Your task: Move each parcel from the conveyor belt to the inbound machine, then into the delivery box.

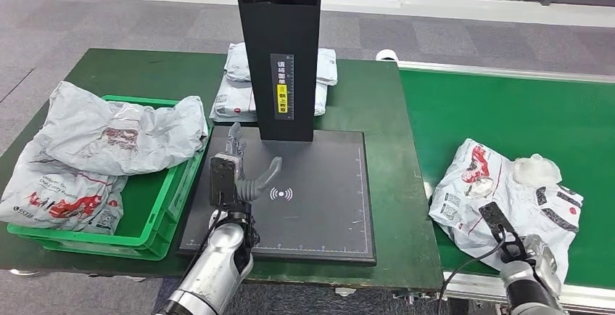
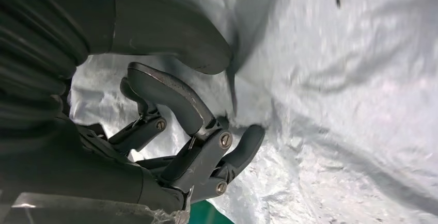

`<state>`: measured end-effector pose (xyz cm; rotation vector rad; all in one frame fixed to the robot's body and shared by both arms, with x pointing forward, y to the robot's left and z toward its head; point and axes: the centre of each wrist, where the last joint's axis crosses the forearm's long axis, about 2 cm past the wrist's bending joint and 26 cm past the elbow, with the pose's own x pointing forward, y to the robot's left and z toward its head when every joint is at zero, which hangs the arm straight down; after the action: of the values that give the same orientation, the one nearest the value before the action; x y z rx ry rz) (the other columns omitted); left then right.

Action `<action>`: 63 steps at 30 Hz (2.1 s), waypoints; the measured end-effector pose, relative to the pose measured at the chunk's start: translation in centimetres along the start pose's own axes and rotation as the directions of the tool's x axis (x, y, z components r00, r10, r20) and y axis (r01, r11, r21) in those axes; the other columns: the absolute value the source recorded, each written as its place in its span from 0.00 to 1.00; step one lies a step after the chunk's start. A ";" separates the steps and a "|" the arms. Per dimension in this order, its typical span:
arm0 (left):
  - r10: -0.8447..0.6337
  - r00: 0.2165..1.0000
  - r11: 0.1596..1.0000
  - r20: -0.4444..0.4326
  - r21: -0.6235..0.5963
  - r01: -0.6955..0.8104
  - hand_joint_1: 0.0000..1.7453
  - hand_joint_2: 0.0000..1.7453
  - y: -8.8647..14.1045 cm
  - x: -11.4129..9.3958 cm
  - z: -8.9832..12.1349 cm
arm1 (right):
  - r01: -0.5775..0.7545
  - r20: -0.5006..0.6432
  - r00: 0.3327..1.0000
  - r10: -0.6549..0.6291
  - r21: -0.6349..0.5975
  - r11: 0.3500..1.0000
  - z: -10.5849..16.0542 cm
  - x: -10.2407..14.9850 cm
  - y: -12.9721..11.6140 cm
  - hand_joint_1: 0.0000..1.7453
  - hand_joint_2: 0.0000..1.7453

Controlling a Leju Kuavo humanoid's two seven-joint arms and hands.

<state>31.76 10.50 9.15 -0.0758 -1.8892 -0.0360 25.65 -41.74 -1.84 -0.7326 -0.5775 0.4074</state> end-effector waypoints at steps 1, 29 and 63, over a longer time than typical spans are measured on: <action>-0.003 1.000 1.000 -0.001 0.012 0.003 0.00 1.00 0.1 0.0 0.1 | 0.021 0.058 0.998 -0.018 -0.041 0.999 0.2 0.3 0.3 1.00 1.00; -0.031 0.999 0.999 0.020 0.026 0.031 0.00 1.00 0.9 0.2 1.0 | 0.508 0.744 0.621 -0.245 -0.144 0.849 8.2 11.8 0.1 0.00 0.00; -0.002 1.000 1.000 0.001 0.019 0.002 0.00 1.00 0.2 0.0 0.3 | 0.040 0.180 0.983 0.045 -0.443 0.896 0.8 3.4 -0.3 0.00 0.75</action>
<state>31.50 10.69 9.10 -0.0607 -1.8907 -0.0200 27.75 -39.71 0.02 -1.1435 -0.8631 0.3504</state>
